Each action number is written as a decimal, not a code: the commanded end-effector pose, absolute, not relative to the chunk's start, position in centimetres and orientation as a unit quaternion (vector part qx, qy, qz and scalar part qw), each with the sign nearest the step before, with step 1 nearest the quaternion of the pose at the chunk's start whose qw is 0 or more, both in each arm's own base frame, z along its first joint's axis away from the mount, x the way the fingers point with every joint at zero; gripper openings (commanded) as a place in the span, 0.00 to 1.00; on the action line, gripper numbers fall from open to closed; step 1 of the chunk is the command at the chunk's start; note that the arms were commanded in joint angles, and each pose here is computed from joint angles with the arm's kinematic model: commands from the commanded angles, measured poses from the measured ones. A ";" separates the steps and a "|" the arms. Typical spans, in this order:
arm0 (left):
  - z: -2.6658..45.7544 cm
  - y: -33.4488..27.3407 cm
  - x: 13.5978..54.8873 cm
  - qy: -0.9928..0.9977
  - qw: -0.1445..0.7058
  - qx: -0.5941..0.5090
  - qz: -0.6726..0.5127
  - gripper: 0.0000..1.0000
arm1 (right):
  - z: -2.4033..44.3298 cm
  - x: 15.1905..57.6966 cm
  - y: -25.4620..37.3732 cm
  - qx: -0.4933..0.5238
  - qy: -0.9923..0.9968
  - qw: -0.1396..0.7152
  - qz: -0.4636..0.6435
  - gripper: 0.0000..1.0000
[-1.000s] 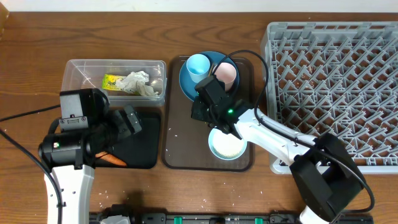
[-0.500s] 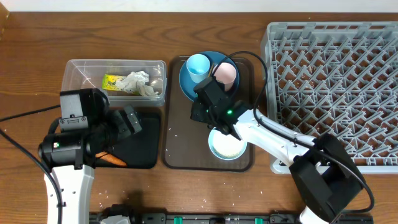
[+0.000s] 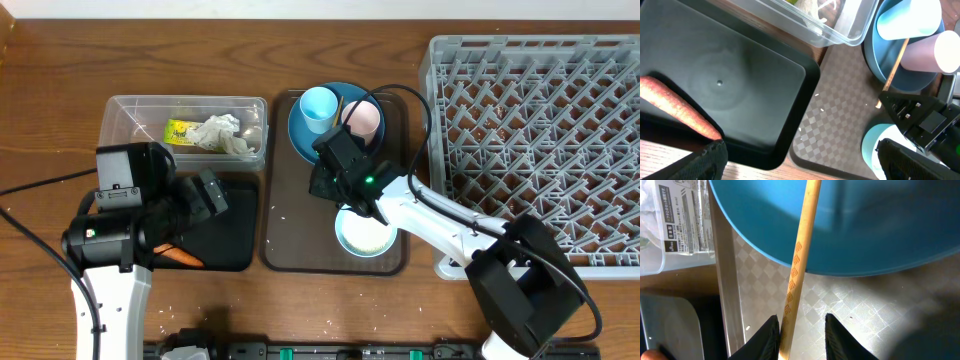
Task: Sort waste into correct bins and load items into the dishwasher rack
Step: 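Return the right gripper to the remaining chopstick and grasp it, then lift the second chopstick and carry it right to the dish rack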
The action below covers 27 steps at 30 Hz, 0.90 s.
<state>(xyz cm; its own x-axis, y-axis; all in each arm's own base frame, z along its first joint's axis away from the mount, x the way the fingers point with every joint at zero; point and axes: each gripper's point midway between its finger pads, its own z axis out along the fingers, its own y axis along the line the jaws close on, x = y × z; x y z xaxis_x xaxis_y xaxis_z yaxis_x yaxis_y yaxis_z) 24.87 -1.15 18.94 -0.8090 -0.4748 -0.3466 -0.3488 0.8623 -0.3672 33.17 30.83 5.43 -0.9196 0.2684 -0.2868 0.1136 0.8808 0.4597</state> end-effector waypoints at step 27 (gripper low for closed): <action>19.7 -0.9 25.1 0.938 0.231 -0.217 -0.141 0.98 | 5.7 33.3 30.8 0.103 0.954 0.171 0.226 0.09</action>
